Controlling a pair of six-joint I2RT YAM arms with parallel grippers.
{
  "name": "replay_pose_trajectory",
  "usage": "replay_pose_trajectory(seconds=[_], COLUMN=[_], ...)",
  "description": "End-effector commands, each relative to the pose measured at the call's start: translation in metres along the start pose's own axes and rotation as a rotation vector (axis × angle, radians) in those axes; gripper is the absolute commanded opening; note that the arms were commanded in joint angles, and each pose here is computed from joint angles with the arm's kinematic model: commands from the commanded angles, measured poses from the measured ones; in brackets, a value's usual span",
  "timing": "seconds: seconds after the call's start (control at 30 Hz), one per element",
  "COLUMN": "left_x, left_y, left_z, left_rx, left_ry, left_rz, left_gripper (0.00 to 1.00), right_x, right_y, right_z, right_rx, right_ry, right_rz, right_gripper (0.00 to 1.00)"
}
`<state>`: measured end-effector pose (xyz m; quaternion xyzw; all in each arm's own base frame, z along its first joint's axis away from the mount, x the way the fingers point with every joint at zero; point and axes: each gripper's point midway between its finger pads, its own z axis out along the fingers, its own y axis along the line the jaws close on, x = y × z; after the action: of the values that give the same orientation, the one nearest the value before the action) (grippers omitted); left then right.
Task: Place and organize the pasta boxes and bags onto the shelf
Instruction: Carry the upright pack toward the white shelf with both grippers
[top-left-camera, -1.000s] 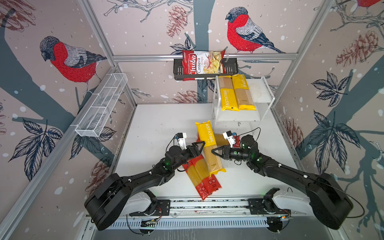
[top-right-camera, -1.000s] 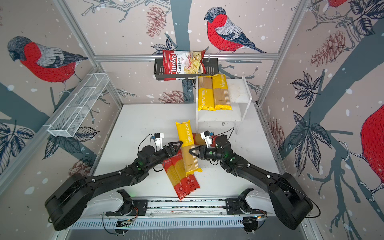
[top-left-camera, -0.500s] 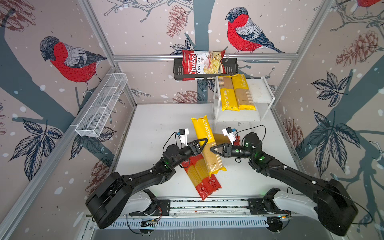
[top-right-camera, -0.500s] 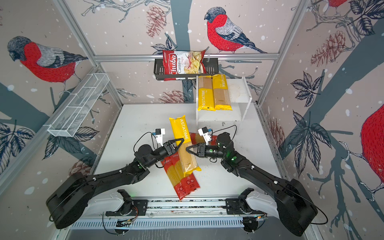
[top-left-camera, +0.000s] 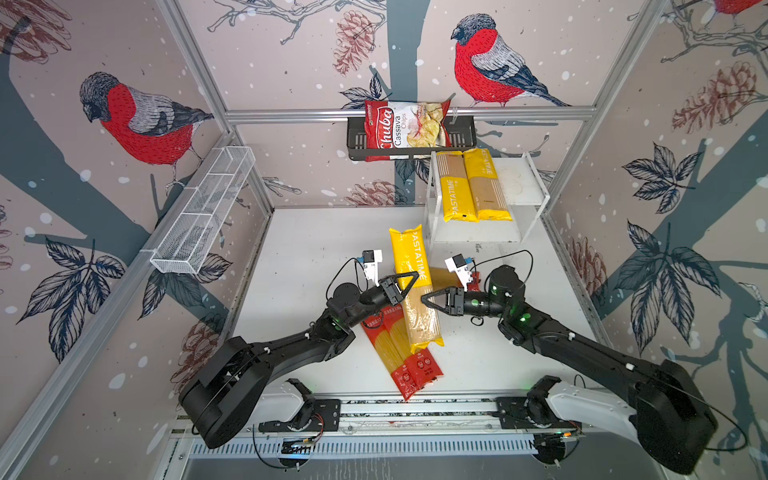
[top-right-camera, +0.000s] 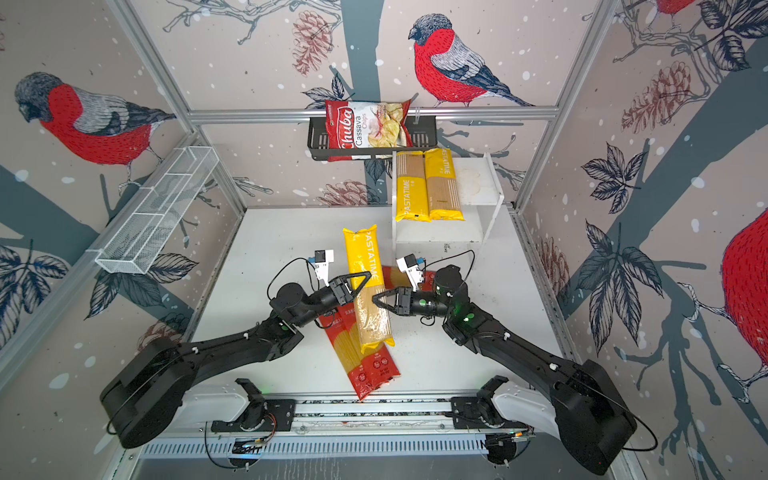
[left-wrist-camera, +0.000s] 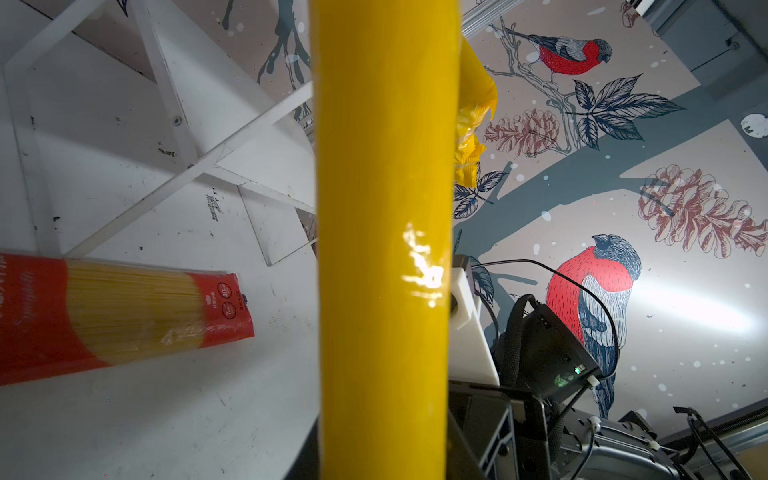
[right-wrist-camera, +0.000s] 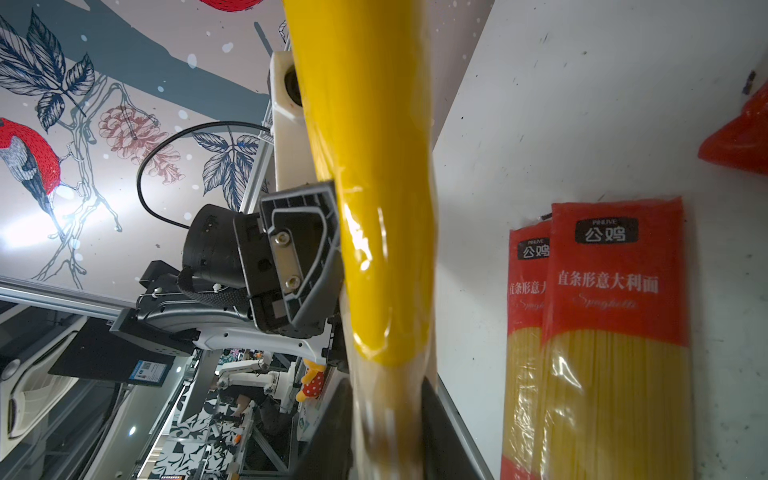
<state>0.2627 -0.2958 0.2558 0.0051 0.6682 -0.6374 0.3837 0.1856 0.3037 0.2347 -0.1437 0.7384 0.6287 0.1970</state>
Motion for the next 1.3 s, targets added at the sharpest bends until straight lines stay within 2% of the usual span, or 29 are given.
replay_pose_trajectory(seconds=[0.0, 0.17, 0.33, 0.4, 0.5, 0.63, 0.97, 1.1, 1.27], left_x=[-0.024, -0.051, -0.088, -0.102, -0.120, -0.138, -0.138, -0.133, -0.127], left_y=[-0.022, -0.040, -0.061, -0.073, -0.090, -0.111, -0.128, -0.134, -0.136], left_z=[-0.001, -0.007, -0.015, -0.018, -0.021, -0.023, -0.005, -0.001, 0.002], left_rx=[0.065, 0.114, 0.141, 0.168, 0.219, 0.305, 0.338, 0.348, 0.363], left_ry=[-0.085, -0.171, -0.309, -0.373, -0.459, -0.547, -0.560, -0.571, -0.587], left_rz=[0.055, 0.067, 0.139, 0.160, 0.162, 0.145, 0.132, 0.125, 0.098], left_gripper=[0.20, 0.14, 0.13, 0.14, 0.14, 0.14, 0.14, 0.14, 0.15], right_x=[-0.007, -0.011, -0.016, -0.016, -0.017, -0.021, -0.034, -0.041, -0.055], right_y=[0.034, 0.029, 0.029, 0.035, 0.047, 0.035, 0.022, 0.035, 0.062], right_z=[-0.005, -0.013, -0.028, -0.032, -0.034, -0.039, -0.044, -0.044, -0.043], right_rx=[-0.123, -0.104, -0.135, -0.152, -0.175, -0.134, -0.079, -0.143, -0.210], right_ry=[-0.017, -0.062, -0.135, -0.155, -0.196, -0.293, -0.398, -0.431, -0.502], right_rz=[-0.119, -0.108, -0.084, -0.089, -0.112, -0.073, -0.030, -0.020, -0.067], right_gripper=[0.34, 0.49, 0.69, 0.73, 0.74, 0.74, 0.76, 0.76, 0.74])
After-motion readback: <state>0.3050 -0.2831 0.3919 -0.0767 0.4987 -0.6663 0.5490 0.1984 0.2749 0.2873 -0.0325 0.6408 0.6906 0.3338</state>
